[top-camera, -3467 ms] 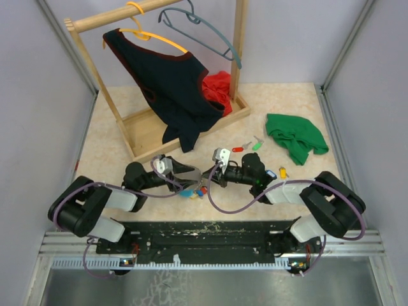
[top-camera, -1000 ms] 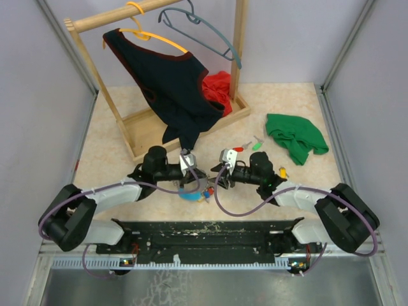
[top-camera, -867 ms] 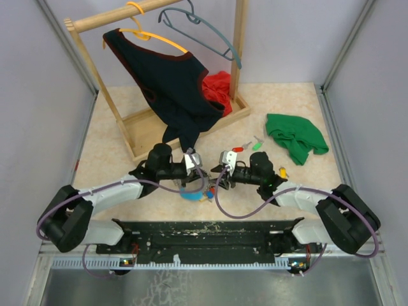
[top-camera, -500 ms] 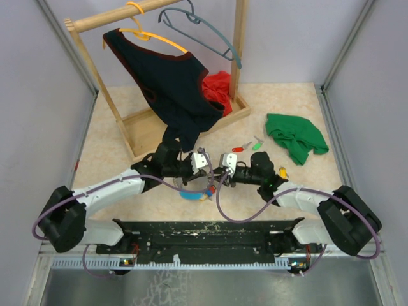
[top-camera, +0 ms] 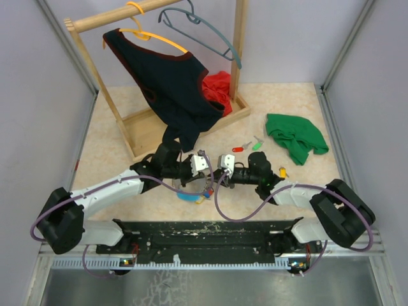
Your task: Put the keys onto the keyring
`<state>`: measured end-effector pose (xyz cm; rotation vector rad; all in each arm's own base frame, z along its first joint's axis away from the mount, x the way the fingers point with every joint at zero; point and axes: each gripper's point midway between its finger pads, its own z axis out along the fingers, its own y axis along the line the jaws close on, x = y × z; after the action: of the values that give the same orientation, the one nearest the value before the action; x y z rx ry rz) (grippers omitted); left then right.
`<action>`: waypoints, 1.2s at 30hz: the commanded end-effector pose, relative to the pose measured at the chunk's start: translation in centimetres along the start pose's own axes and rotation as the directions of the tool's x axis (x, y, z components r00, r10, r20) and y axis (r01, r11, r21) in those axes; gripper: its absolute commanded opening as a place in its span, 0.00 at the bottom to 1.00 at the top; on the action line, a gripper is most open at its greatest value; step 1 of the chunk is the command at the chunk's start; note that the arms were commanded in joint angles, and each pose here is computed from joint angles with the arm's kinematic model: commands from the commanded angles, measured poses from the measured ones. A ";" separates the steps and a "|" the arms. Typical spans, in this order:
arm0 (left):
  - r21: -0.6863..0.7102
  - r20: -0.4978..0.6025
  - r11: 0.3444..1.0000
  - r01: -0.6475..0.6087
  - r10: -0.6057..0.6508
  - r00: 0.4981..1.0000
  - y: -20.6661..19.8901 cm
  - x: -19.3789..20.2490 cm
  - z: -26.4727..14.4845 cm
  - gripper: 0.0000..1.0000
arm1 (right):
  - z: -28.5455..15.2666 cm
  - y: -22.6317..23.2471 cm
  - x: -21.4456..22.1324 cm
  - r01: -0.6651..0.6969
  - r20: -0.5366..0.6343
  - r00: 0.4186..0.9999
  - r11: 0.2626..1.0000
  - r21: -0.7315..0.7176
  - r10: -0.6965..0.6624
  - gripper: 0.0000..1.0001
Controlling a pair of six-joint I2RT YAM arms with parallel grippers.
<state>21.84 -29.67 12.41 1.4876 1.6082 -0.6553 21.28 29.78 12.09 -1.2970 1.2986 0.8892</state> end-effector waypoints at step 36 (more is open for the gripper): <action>0.003 0.071 0.999 -0.033 0.033 0.997 0.0 -2.3 -0.4 0.00 | 1.5 -1.4 -2.0 0.064 0.091 0.994 0.998 -0.009 -0.063 0.09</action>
<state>21.72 -29.62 12.30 1.4919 1.6127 -0.6579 21.85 30.49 11.44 -1.2936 1.2810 0.9038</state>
